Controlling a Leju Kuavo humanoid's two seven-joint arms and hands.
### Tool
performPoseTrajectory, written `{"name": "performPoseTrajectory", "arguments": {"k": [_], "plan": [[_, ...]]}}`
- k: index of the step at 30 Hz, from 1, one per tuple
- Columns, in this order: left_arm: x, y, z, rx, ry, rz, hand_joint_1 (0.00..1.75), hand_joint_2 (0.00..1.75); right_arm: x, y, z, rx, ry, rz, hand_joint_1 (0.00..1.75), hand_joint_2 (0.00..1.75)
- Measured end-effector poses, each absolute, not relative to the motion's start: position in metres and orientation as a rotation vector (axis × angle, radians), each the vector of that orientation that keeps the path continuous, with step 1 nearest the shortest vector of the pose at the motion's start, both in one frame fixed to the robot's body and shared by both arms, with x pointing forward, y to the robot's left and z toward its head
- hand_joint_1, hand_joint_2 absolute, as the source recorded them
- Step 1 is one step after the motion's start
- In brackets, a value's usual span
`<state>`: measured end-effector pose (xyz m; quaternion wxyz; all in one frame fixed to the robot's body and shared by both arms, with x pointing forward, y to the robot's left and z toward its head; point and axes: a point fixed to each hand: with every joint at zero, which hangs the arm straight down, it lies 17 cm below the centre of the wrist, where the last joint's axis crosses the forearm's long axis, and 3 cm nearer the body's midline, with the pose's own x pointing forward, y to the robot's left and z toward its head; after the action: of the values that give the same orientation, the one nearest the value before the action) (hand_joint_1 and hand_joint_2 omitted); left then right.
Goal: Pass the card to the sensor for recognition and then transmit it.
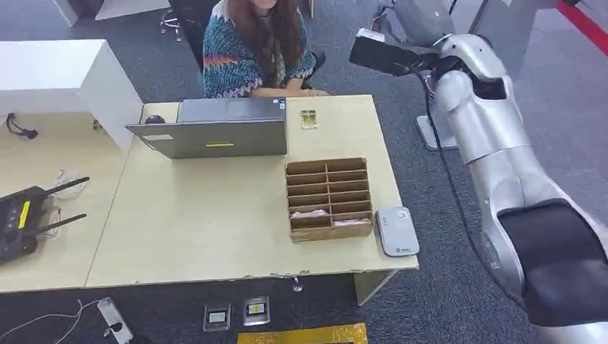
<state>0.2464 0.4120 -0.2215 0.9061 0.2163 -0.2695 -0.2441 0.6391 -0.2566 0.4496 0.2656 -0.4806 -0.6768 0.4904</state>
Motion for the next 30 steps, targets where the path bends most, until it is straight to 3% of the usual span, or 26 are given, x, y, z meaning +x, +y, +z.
{"name": "performPoseTrajectory", "arguments": {"k": [13,30], "plan": [[0.251,0.416,-0.22,0.462,-0.548,-0.496,0.0,0.0,0.664,-0.194,0.339,-1.062,-1.601,1.439,1.75,1.75],[0.233,0.417,-0.226,0.459,-0.522,-0.487,0.0,0.0,0.663,-0.169,0.308,-0.996,-1.537,1.488,1.75,1.75]]}}
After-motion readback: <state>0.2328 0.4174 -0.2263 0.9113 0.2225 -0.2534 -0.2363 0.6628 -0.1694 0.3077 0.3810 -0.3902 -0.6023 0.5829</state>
